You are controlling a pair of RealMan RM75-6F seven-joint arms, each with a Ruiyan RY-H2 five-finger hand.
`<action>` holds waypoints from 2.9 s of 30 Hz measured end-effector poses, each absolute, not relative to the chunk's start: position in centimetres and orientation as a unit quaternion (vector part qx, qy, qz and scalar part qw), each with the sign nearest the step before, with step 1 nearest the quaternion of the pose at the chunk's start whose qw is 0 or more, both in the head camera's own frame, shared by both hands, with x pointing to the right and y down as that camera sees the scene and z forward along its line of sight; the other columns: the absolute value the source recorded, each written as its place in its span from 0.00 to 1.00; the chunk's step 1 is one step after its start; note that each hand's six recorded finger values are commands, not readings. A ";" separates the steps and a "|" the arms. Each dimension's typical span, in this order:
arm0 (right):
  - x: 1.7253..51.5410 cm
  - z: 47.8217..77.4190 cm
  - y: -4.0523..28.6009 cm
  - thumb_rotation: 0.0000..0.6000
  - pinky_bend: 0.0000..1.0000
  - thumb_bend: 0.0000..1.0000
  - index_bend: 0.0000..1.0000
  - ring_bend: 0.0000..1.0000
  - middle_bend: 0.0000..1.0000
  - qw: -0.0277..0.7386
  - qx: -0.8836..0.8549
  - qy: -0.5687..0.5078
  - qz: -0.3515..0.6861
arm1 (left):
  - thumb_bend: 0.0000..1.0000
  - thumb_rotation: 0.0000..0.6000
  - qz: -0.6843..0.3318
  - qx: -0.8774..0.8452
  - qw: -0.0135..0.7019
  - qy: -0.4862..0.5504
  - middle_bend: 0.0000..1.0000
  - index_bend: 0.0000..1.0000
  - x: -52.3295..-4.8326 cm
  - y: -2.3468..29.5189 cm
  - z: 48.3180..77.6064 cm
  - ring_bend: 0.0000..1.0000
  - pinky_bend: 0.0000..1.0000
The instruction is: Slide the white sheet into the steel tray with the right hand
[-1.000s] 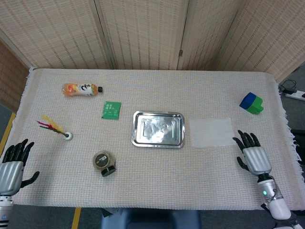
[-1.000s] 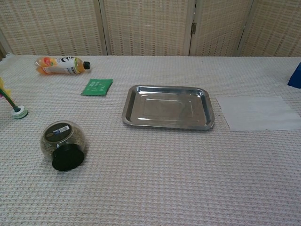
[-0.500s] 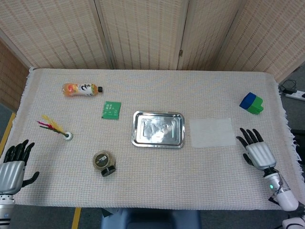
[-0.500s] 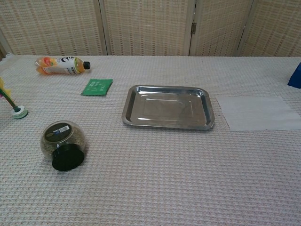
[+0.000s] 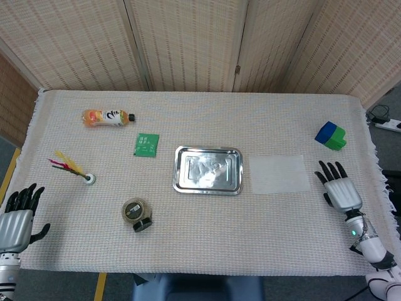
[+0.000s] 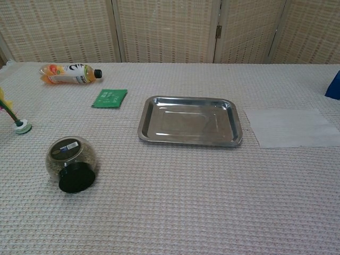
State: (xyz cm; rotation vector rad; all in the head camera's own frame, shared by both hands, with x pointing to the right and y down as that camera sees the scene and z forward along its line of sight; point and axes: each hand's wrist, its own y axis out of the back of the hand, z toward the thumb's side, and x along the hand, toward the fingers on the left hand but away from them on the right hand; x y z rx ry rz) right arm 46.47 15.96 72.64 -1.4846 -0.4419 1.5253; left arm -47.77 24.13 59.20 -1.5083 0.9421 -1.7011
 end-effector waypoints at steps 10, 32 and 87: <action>45.2 74.1 15.1 1.00 0.00 0.45 0.08 0.00 0.00 0.468 -0.606 -0.174 0.619 | 0.36 1.00 -0.647 -0.579 0.335 0.367 0.00 0.00 -48.0 24.0 59.3 0.00 0.00; 43.5 76.0 13.8 1.00 0.00 0.45 0.07 0.00 0.00 0.465 -0.604 -0.160 0.627 | 0.36 1.00 -0.656 -0.577 0.324 0.363 0.00 0.00 -48.5 24.0 59.9 0.00 0.00; 41.8 76.2 14.2 1.00 0.00 0.45 0.06 0.00 0.00 0.462 -0.625 -0.185 0.602 | 0.36 1.00 -0.653 -0.587 0.327 0.350 0.00 0.00 -47.8 24.0 60.6 0.00 0.00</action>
